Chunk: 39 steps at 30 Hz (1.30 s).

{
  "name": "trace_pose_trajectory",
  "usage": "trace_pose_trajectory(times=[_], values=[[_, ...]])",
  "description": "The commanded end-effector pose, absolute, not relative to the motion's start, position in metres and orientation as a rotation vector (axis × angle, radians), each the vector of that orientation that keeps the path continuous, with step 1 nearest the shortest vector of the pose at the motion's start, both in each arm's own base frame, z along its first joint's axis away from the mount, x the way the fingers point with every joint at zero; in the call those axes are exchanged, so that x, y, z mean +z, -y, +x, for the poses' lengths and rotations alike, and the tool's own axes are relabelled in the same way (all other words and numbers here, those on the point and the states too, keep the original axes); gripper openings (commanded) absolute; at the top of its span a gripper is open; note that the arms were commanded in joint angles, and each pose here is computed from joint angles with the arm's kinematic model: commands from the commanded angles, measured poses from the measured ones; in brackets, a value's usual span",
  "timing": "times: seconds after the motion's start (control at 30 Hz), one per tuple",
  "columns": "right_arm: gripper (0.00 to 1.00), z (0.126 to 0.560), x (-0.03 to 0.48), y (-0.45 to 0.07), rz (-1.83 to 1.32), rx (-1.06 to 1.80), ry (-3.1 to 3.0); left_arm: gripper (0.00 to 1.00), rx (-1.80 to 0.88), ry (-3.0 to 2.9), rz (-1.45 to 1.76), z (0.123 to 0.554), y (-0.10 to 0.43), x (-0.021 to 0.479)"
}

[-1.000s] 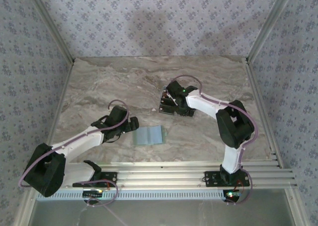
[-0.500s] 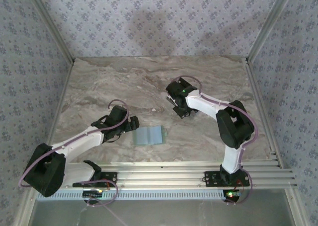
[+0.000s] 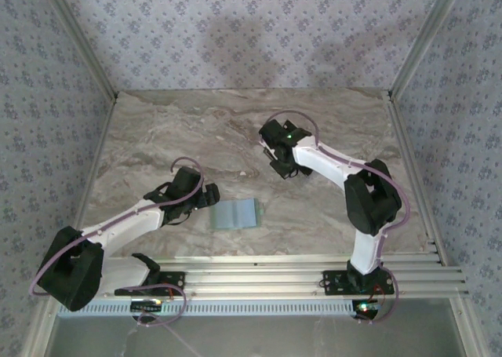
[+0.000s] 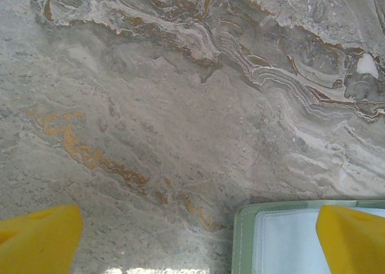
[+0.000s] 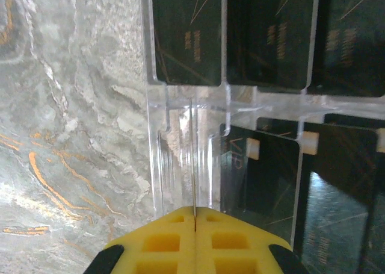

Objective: Put the credit cards into the card holder

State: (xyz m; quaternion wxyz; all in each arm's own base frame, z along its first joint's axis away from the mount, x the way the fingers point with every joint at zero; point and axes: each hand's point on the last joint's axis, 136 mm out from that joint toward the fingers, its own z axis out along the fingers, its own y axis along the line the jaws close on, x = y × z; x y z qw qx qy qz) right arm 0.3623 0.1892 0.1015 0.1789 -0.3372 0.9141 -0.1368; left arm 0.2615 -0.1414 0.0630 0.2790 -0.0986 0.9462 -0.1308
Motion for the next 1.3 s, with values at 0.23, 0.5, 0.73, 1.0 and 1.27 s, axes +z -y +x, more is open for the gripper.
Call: trace_pose_trajectory(times=[0.23,0.5,0.73,1.0,1.27], values=[[0.0,0.327,0.192,-0.235,-0.805,-0.035,-2.468,1.0,-0.3,-2.571,-0.202,0.257,0.136,0.069],[0.0,0.278,0.185,-0.284,-0.465,0.702,-2.486,1.0,-0.296,-2.612,-0.098,0.234,0.14,0.067],[0.0,0.246,0.144,-0.296,-0.22,0.983,-2.498,1.0,-0.239,-2.647,0.023,0.22,0.152,0.056],[0.0,0.228,0.117,-0.309,-0.131,1.121,-2.481,1.0,-0.091,-2.668,0.067,0.218,0.149,0.043],[0.0,0.228,0.108,-0.325,-0.11,1.221,-2.464,1.0,0.014,-2.68,0.056,0.215,0.138,0.033]])
